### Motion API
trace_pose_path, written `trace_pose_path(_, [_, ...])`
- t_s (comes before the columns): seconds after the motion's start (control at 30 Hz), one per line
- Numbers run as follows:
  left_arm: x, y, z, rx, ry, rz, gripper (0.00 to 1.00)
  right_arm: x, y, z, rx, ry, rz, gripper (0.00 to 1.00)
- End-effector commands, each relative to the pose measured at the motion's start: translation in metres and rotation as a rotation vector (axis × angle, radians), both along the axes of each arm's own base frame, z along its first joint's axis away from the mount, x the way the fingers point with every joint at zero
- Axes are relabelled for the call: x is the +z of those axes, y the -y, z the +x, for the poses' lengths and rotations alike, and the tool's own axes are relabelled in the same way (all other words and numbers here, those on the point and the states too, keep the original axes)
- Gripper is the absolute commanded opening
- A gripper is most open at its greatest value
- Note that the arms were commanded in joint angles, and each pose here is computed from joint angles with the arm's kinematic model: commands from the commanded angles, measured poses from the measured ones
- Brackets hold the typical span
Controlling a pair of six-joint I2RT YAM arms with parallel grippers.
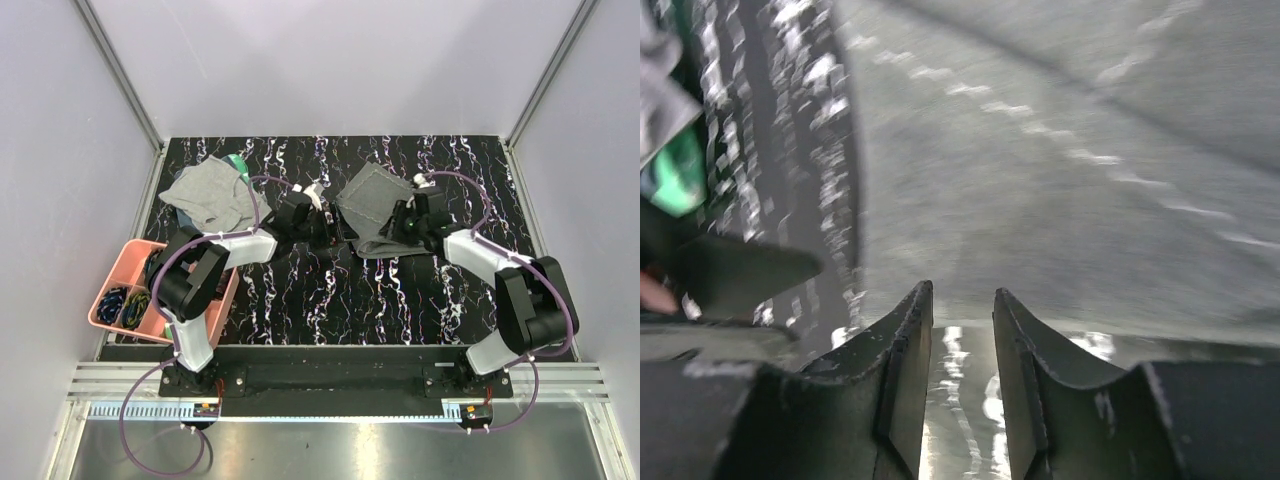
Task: Fold the napkin, place the utensils inside, and roll it up
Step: Fold the napkin
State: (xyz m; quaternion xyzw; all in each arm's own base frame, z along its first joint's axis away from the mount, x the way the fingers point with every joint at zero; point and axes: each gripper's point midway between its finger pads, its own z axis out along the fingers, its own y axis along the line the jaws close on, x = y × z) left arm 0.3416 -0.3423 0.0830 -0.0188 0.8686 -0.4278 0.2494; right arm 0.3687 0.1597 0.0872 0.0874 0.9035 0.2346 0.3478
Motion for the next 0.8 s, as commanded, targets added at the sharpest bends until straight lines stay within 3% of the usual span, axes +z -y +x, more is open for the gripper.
trace_pose_path(0.0, [0.013, 0.005, 0.008, 0.007, 0.056, -0.029, 0.81, 0.024, -0.046, 0.019, 0.100, 0.104, 0.090, 0.39])
trace_pose_path(0.77, [-0.013, 0.014, 0.004, 0.038, -0.022, -0.106, 0.70, -0.053, -0.057, -0.008, 0.113, -0.098, 0.079, 0.25])
